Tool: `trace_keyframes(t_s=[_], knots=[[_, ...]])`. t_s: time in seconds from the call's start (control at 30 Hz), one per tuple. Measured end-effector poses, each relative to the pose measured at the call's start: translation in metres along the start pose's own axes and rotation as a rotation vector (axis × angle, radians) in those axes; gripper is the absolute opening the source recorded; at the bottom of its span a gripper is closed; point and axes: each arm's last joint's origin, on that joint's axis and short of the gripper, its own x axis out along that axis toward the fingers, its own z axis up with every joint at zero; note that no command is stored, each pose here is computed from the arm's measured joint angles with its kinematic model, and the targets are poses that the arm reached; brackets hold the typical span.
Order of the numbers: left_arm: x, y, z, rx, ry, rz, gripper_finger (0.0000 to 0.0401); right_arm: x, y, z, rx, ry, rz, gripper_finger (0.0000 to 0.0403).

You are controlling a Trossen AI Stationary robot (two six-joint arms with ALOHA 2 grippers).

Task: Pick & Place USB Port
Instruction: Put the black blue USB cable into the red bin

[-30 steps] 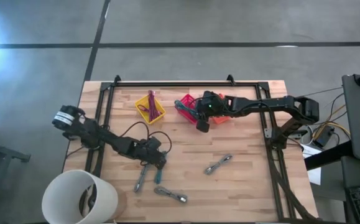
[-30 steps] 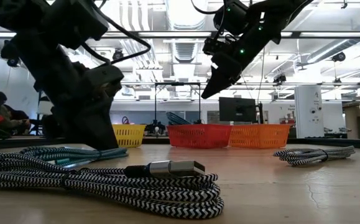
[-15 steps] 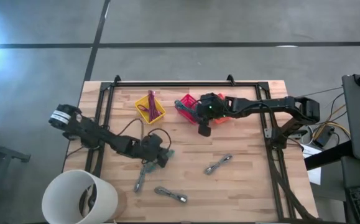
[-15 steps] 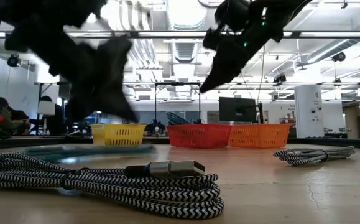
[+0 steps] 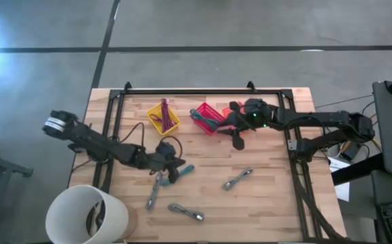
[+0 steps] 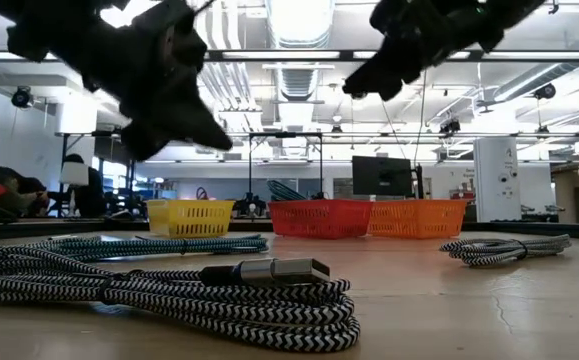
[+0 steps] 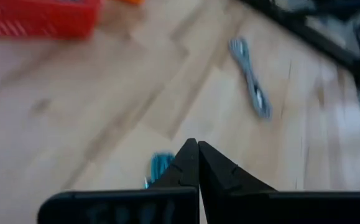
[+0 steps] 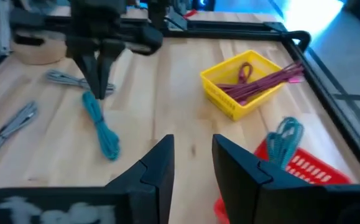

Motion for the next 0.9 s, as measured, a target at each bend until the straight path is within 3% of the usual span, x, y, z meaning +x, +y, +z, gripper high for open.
trace_keyframes(t_s=[0.1, 0.27, 0.57, 0.9], knots=[[0.010, 0.002, -0.011, 0.006, 0.087, -0.018, 0.0012, 0.001, 0.002, -0.013, -0.002, -0.021, 0.013, 0.0101], [0.027, 0.006, -0.031, 0.034, 0.233, -0.038, 0.0066, 0.004, 0.002, -0.024, 0.002, -0.016, 0.014, 0.0100], [0.031, 0.012, -0.036, 0.099, 0.263, 0.019, 0.0154, 0.004, 0.002, -0.025, 0.023, -0.013, 0.015, 0.0100], [0.042, 0.017, -0.048, 0.156, 0.285, 0.065, 0.0159, 0.004, 0.002, -0.025, 0.021, -0.013, 0.015, 0.0100]])
